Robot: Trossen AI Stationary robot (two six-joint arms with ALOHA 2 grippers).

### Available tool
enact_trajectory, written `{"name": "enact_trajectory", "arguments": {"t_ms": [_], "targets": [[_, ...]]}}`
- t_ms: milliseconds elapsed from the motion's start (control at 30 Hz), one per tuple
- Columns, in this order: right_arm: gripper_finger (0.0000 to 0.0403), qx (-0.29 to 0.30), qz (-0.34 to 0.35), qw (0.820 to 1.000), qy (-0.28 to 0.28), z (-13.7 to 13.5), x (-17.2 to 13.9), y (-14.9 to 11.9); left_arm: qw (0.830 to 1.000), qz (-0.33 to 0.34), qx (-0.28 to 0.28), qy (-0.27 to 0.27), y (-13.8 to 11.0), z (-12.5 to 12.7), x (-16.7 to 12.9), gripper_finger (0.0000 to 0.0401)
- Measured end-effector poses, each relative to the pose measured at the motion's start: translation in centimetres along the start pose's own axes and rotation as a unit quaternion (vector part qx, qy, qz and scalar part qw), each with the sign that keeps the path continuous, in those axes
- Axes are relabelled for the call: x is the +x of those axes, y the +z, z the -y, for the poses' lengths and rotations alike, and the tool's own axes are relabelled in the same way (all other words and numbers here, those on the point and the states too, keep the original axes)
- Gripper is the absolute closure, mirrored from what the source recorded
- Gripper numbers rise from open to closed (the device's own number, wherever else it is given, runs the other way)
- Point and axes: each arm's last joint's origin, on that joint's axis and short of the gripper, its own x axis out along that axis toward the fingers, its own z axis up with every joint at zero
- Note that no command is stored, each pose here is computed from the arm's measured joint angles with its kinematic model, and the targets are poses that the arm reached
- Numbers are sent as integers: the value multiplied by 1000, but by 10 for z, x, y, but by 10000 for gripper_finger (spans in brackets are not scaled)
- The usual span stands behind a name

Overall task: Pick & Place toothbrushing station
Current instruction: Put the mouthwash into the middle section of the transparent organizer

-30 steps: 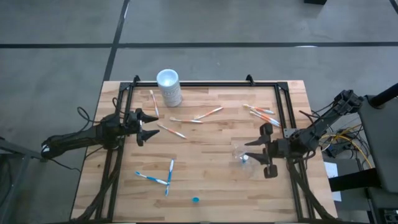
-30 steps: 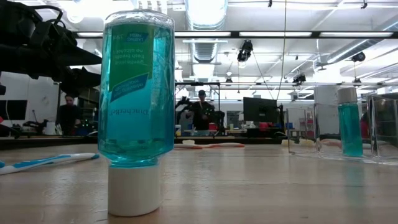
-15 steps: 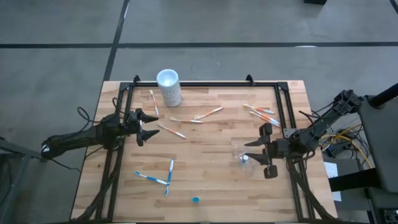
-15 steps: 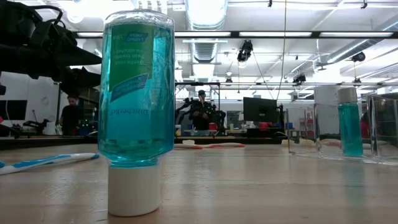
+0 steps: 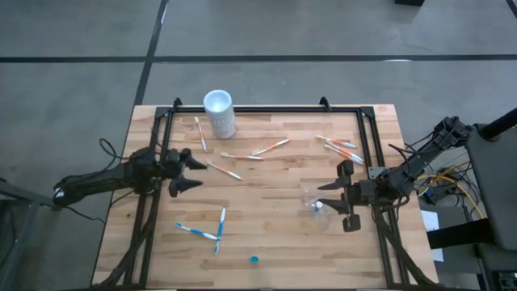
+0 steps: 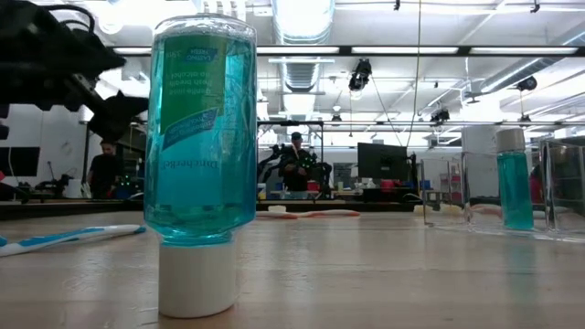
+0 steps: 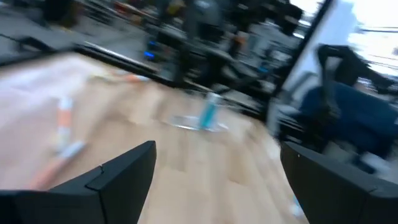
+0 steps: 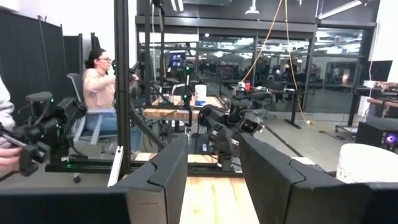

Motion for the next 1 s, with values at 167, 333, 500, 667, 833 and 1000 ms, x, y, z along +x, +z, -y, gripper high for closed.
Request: {"name": "enact_trajectory", "arguments": {"t_ms": [167,333,500,667,833,1000], "targets": [[262,0,0,1000,0,0,0,0,999,-28,-22,-26,14,8,0,51],[262,0,0,1000,0,0,0,0,996,-93,9,-2,31,15,-2,52],[262,0,0,1000,0,0,0,0,995,-93,35,-2,62,27,1,50],[262,0,0,1000,0,0,0,0,993,-114,39,0,90,37,5,53],[262,0,0,1000,0,0,0,0,986,-157,63,-11,105,47,12,51],[262,0,0,1000,0,0,0,0,977,-207,54,-24,120,59,20,53]]}}
